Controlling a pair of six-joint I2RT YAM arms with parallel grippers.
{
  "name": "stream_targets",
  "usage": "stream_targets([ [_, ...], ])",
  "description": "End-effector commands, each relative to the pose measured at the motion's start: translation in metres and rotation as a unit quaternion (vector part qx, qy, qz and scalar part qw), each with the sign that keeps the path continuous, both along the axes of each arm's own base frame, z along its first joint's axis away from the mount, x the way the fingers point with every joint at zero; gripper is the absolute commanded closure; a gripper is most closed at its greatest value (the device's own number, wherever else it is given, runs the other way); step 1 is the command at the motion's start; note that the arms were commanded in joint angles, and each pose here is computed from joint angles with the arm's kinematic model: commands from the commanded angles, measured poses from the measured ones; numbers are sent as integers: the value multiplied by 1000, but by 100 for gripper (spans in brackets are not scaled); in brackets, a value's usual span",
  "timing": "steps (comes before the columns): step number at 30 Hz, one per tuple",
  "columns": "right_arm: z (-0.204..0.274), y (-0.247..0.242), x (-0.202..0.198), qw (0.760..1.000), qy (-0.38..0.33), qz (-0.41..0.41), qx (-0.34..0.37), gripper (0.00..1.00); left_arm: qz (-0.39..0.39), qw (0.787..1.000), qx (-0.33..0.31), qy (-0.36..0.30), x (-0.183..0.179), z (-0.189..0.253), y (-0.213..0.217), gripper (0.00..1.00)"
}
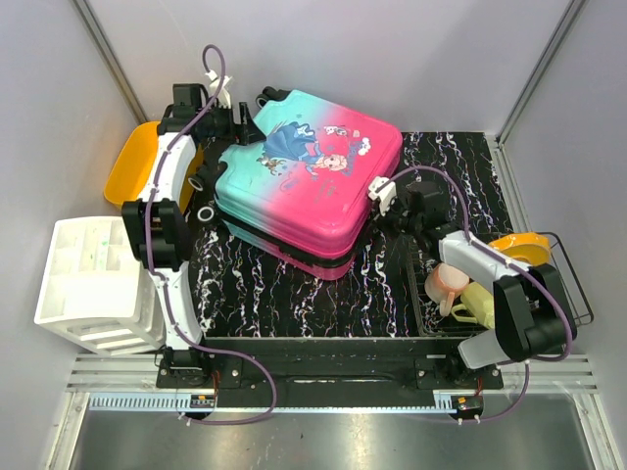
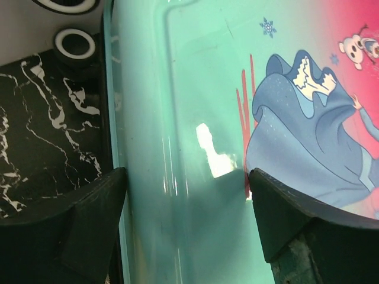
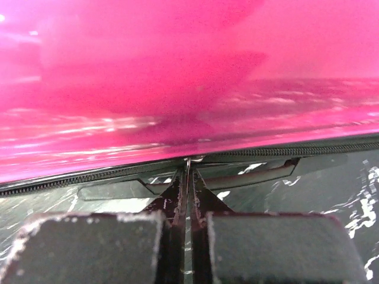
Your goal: Open, take out, and arrange the luggage
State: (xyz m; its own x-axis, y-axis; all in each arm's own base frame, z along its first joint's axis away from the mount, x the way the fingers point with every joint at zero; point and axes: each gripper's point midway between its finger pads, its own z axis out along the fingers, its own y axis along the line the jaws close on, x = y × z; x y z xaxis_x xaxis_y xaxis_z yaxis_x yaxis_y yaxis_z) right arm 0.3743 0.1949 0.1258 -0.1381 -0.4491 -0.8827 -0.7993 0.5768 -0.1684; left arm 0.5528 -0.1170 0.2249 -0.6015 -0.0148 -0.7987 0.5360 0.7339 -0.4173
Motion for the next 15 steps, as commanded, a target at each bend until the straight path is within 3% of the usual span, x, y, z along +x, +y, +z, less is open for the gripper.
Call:
stream_targets([
  [1, 65, 54, -27, 994, -42, 77, 64, 100, -130, 981, 75, 124, -61, -107, -71, 18],
  [10, 66, -65, 61, 993, -82, -86, -1, 100, -147, 974, 133, 111, -56, -128, -36, 17],
  [15, 70, -53, 64, 994, -71, -74, 42, 100, -134, 974, 148, 105, -46, -132, -21, 18],
])
